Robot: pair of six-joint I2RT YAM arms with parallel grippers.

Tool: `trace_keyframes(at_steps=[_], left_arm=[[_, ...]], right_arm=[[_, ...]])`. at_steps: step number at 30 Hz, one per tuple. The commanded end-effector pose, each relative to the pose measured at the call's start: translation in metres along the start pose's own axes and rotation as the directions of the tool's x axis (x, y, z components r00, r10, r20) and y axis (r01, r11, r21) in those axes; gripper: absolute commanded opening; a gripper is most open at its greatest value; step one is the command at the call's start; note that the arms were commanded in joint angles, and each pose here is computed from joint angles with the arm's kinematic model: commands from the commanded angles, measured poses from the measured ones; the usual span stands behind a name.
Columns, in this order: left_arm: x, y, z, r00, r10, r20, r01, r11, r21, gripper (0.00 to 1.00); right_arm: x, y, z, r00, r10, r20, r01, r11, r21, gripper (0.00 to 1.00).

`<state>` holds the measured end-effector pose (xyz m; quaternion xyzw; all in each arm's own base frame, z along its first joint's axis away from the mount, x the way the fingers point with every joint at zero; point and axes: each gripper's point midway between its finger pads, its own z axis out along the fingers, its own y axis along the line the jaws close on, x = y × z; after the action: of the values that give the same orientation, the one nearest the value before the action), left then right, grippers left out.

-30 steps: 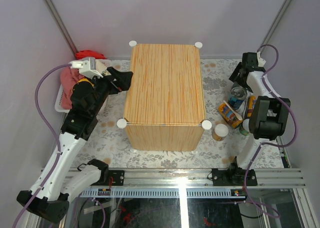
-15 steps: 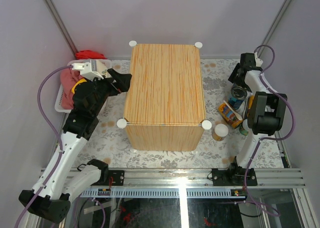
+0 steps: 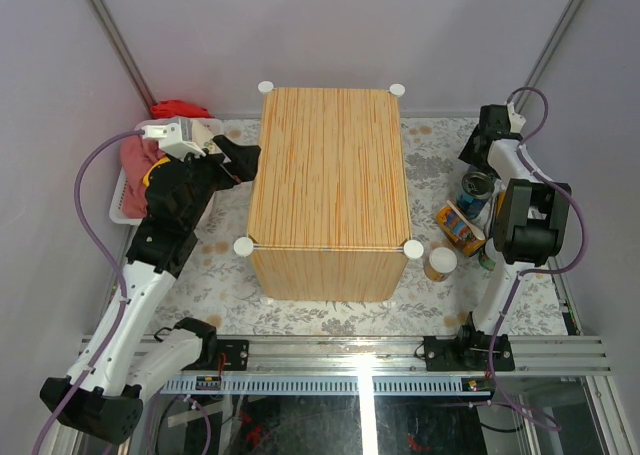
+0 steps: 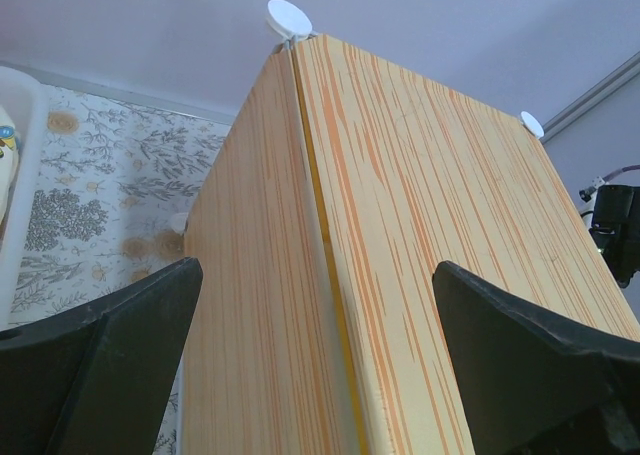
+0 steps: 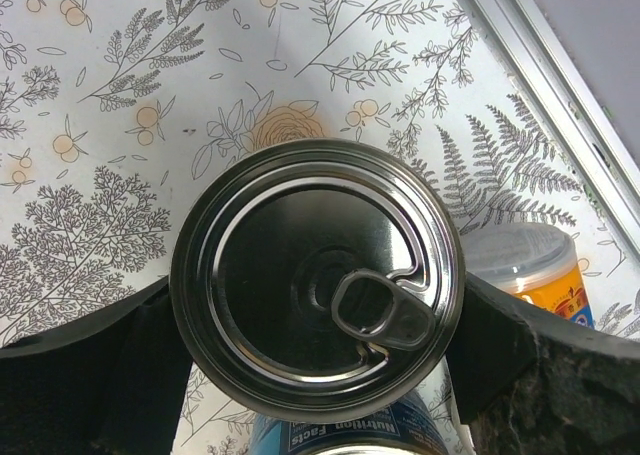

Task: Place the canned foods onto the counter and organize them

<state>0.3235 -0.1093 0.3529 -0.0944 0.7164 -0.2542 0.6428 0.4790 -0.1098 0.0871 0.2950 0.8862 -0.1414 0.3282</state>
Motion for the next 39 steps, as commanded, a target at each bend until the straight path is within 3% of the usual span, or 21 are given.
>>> trace_keyframes(at_steps=[1, 5, 8, 9, 20, 30, 39], left_arm=[[-0.019, -0.003, 0.001, 0.997, 0.015, 0.077, -0.016, 1.0, 0.013, 1.0], [-0.019, -0.002, -0.001, 0.996, 0.014, 0.082, -0.015, 1.0, 0.012, 1.0], [-0.02, -0.002, -0.004, 0.996, 0.012, 0.087, -0.013, 1.0, 0.012, 1.0], [-0.02, -0.002, -0.005, 0.996, 0.012, 0.091, -0.013, 1.0, 0.012, 1.0], [-0.026, -0.005, -0.009, 0.994, 0.003, 0.109, -0.005, 1.0, 0.021, 1.0], [-0.028, -0.005, -0.008, 0.994, 0.004, 0.113, -0.006, 1.0, 0.021, 1.0], [-0.028, -0.008, -0.007, 0.994, 0.003, 0.11, -0.006, 1.0, 0.03, 1.0]], right_arm=[[-0.035, -0.006, -0.001, 0.992, 0.023, 0.124, -0.027, 0.999, 0.028, 0.86], [-0.038, -0.004, -0.003, 0.989, 0.01, 0.147, -0.011, 1.0, 0.007, 0.54], [-0.044, -0.005, -0.01, 0.983, 0.019, 0.184, -0.017, 1.0, -0.012, 0.06], [-0.045, -0.005, -0.013, 0.979, 0.024, 0.202, -0.02, 1.0, -0.02, 0.0], [-0.094, 0.005, -0.072, 0.915, 0.052, 0.401, -0.002, 0.992, -0.123, 0.0], [-0.13, 0.016, -0.113, 0.878, 0.082, 0.472, 0.016, 0.98, -0.2, 0.0], [-0.171, 0.032, -0.202, 0.812, 0.116, 0.572, 0.069, 0.954, -0.291, 0.0]])
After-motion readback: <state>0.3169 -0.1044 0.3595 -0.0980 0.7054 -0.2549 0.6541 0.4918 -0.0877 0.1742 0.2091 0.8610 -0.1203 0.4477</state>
